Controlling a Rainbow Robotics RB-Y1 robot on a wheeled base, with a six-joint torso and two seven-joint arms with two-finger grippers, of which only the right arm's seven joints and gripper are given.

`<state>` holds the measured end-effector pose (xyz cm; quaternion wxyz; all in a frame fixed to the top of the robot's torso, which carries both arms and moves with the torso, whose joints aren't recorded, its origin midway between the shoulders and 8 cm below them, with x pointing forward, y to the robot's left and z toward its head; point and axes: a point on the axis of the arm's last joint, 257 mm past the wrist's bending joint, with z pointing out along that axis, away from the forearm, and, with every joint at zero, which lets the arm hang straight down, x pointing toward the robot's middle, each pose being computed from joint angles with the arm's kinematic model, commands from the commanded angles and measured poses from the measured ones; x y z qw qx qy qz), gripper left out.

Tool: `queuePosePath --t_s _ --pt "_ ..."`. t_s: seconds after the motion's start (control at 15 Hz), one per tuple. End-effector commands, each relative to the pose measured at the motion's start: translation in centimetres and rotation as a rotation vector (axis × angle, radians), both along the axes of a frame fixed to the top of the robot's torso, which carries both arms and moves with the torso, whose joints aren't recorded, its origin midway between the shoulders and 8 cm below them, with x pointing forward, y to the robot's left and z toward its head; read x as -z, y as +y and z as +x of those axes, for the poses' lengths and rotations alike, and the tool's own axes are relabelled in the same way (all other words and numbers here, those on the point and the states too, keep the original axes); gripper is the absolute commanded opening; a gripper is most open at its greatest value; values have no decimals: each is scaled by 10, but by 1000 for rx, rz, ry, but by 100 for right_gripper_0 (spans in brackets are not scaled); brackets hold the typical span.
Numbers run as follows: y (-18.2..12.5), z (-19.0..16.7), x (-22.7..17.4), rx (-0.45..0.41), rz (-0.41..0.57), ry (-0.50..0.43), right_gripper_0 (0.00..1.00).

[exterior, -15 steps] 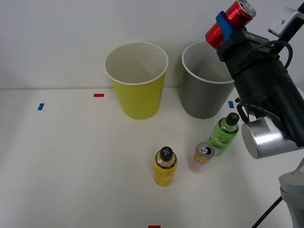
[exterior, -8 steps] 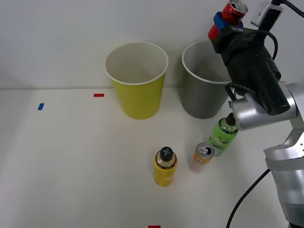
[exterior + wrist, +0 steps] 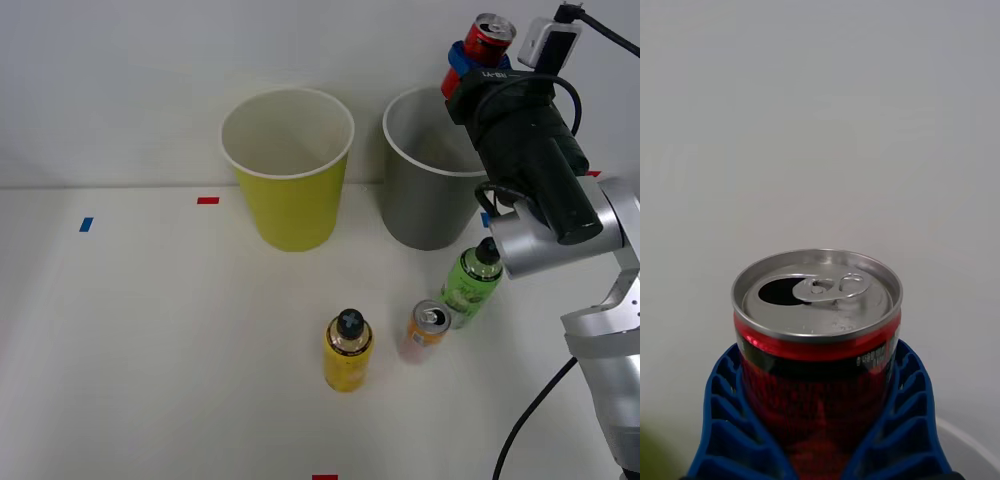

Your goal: Put cans in the gray bin, plastic bottles in the light green bin

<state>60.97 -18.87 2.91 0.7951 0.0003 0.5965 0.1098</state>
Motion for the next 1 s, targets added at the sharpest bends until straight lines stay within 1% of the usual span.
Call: queuePosePath --t_s 0.07,0.13,0.2,0.27,0.33,0.4,1.0 --pt "0 0 0 -2 5 0 0" --pt "-1 0 -1 -1 1 -3 0" --pt "-1 -1 -1 -2 1 -5 13" --pt "-1 0 -1 -2 1 -4 72" --pt "-2 0 -2 -2 1 -5 93" --pt "-1 0 -2 -3 2 -6 100" --pt "-3 0 -1 -2 -2 -5 100"
